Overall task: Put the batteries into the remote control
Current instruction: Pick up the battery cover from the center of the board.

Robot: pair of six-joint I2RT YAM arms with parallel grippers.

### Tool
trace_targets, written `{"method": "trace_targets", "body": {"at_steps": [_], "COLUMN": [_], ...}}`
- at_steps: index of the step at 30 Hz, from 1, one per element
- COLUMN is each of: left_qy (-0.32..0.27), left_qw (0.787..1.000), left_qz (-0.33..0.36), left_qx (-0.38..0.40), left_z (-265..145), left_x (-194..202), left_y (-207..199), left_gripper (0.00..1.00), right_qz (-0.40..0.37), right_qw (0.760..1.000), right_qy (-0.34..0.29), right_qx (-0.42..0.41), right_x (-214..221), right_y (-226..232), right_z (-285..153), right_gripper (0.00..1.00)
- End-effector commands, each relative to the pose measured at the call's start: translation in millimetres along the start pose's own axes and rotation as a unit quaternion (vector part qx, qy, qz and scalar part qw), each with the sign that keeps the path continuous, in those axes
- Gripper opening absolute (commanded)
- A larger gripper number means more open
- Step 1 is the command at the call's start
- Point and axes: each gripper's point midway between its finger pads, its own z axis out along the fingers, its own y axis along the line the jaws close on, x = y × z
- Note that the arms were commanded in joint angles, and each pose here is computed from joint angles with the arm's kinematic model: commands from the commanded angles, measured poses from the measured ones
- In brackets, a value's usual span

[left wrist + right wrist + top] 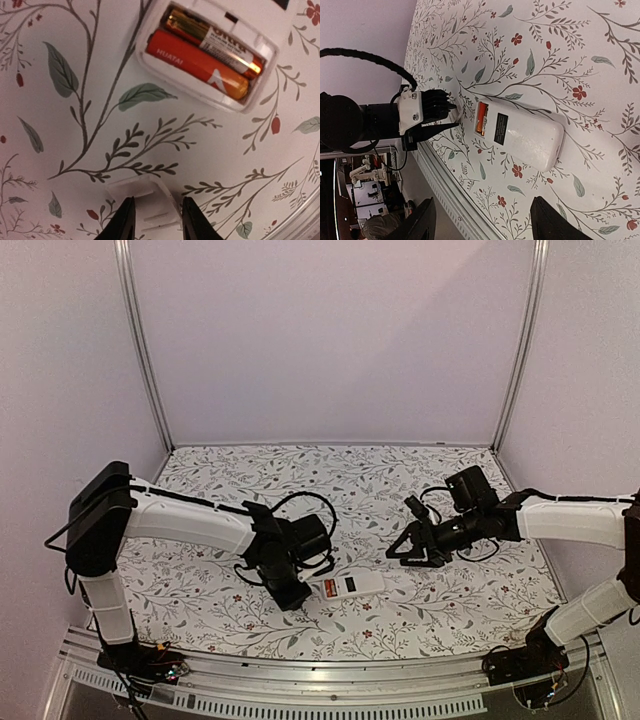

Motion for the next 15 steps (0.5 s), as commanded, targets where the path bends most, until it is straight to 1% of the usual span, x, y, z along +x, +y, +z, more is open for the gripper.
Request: {"method": "trace_targets", "body": {"at_steps": [1, 4, 10, 12, 14, 15], "left_qy": [0.012, 0.019, 0.028, 0.022, 0.003, -0.012], "left_qw": [1.000, 1.000, 1.000, 1.000, 1.000, 1.000], "left_qz": [0.005, 0.009, 0.003, 0.003, 0.002, 0.004], "left_qx": [-0.002, -0.005, 0.002, 0.003, 0.006, 0.022], "left_z": [12.4, 17.1, 20.8, 17.9, 7.3, -1.9], "left_x": [6.3, 10.4, 16.7, 14.7, 6.0, -0.4], "left_y": [-6.4, -8.7, -13.1, -12.9, -13.8, -18.3], "left_gripper": [0.31, 0.23, 0.00, 0.00, 0.00, 0.00], "right_qz": [-0.002, 0.000, 0.000, -0.001, -0.005, -0.008], "right_qw": [1.000, 1.000, 1.000, 1.000, 1.000, 1.000], "right_qy": [-0.005, -0.003, -0.004, -0.005, -0.007, -0.009], "right_qx": [-0.003, -0.002, 0.000, 0.000, -0.001, -0.003], "right_x": [0.6, 0.6, -0.5, -1.0, -1.7, -2.8], "right_y": [-0.1, -1.8, -2.4, -2.2, 0.0, 1.9], "right_z": [-4.2, -3.2, -4.0, -4.3, -5.5, -6.6], "right_gripper": [0.65, 0.65, 0.65, 0.65, 0.65, 0.65]}}
